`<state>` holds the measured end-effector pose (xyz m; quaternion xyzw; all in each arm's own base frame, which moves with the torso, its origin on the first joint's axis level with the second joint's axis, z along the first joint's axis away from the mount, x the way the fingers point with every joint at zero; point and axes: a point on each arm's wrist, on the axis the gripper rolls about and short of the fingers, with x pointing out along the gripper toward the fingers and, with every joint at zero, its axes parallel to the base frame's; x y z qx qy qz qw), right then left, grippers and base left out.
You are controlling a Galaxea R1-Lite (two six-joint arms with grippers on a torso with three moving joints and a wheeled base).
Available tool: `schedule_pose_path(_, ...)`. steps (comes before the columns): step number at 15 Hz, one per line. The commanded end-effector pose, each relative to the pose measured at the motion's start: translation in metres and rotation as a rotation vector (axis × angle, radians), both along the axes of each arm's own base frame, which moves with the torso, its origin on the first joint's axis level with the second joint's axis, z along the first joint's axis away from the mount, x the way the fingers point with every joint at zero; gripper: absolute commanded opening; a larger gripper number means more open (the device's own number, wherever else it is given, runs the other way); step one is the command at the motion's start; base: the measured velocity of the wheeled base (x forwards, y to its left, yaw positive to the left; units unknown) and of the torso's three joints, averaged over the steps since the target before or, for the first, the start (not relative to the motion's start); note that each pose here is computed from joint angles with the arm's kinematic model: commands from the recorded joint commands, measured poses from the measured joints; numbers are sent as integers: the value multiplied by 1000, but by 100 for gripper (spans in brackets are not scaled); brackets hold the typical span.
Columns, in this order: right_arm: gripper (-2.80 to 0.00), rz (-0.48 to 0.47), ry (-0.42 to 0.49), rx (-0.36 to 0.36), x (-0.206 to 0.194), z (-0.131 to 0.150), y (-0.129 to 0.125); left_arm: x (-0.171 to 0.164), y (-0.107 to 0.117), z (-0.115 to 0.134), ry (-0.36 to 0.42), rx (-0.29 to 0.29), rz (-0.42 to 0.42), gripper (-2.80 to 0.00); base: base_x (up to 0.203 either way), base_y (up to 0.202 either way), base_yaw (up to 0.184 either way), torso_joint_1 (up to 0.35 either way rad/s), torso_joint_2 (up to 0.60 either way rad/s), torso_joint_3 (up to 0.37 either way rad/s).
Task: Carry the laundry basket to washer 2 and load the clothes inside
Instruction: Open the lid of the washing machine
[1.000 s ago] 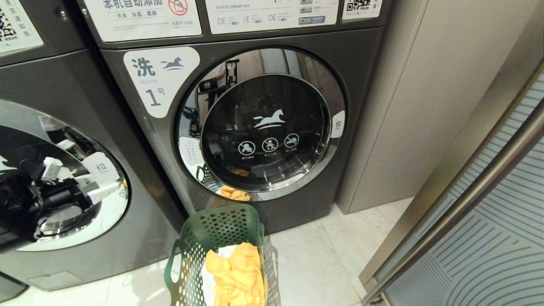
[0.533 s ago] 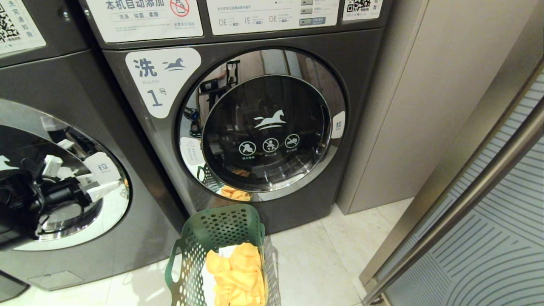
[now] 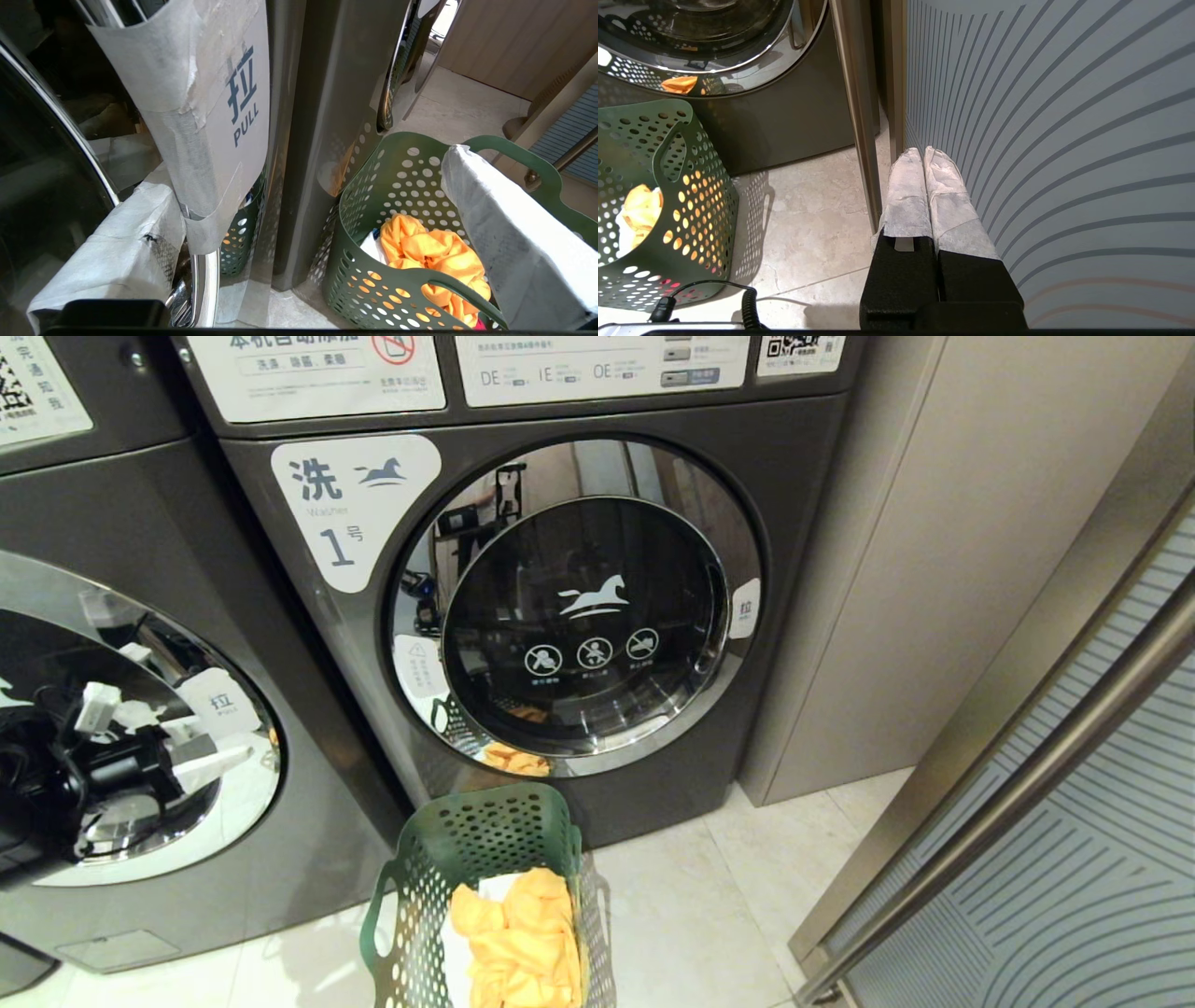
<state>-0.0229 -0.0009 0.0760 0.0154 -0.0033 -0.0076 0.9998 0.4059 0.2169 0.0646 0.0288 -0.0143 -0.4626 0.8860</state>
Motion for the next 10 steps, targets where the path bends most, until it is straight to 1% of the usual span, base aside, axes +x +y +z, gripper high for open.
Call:
schedule_pose_path(1,-280,0,0,0,0,0,0,-3,2,4,-11,6,-20,0,0,0,0,0,0,0)
schedule_pose_path(6,-280,0,0,0,0,0,0,-4,3,3,-10,6,-19,0,0,0,0,0,0,0)
schedule_pose_path(10,-280,0,0,0,0,0,0,-11,0,-4,-10,8,-15,0,0,0,0,0,0,0)
